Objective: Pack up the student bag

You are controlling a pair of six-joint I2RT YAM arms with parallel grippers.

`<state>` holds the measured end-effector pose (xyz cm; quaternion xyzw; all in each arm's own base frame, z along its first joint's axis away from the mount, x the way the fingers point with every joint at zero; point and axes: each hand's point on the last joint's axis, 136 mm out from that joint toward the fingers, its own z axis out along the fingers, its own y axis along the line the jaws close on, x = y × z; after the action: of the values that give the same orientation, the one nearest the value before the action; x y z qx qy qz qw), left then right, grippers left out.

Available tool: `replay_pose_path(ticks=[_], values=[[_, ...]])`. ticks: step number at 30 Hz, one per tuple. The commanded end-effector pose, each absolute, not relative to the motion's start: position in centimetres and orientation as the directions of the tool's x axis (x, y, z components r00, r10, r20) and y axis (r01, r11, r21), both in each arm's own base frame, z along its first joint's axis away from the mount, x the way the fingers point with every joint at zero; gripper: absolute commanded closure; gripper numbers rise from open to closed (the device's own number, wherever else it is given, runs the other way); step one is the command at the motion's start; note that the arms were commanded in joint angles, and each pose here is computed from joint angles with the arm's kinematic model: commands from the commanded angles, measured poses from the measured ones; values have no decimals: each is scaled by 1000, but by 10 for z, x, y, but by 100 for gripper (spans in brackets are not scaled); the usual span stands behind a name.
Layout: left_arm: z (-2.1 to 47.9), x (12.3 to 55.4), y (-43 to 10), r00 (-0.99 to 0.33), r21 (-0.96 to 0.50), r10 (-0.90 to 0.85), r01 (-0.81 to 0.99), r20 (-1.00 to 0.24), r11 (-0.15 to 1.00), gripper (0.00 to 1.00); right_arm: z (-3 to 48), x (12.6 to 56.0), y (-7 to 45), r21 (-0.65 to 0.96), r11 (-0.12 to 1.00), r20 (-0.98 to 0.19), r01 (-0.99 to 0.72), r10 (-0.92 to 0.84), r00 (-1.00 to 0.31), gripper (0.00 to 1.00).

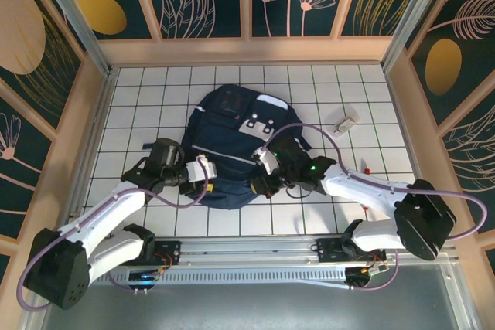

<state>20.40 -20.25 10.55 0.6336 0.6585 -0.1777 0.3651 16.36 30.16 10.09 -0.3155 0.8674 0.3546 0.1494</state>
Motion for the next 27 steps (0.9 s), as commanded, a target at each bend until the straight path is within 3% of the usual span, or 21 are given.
replay_pose_path(ticks=[1,8,12,15,18,19,27], values=[[109,158,-233,158,161,653,985,-741,-55,32,123,181,330,550,489,-548,-677,-400,-734,100],[129,174,-258,234,299,533,953,-813,37,33,124,164,341,612,404,-519,-680,-444,-731,100],[122,193,-255,235,355,567,928,-789,110,43,132,151,335,625,358,-526,-693,-463,-713,100],[107,213,-249,155,344,642,922,-750,179,62,142,147,330,623,335,-547,-707,-459,-700,100],[97,225,-245,110,340,697,919,-708,200,93,147,147,327,615,342,-549,-711,-461,-697,100],[95,224,-244,109,338,709,922,-697,190,100,145,149,325,604,364,-544,-709,-462,-701,100],[107,203,-239,188,368,681,921,-707,128,100,104,212,257,477,679,-434,-557,-370,-822,100]])
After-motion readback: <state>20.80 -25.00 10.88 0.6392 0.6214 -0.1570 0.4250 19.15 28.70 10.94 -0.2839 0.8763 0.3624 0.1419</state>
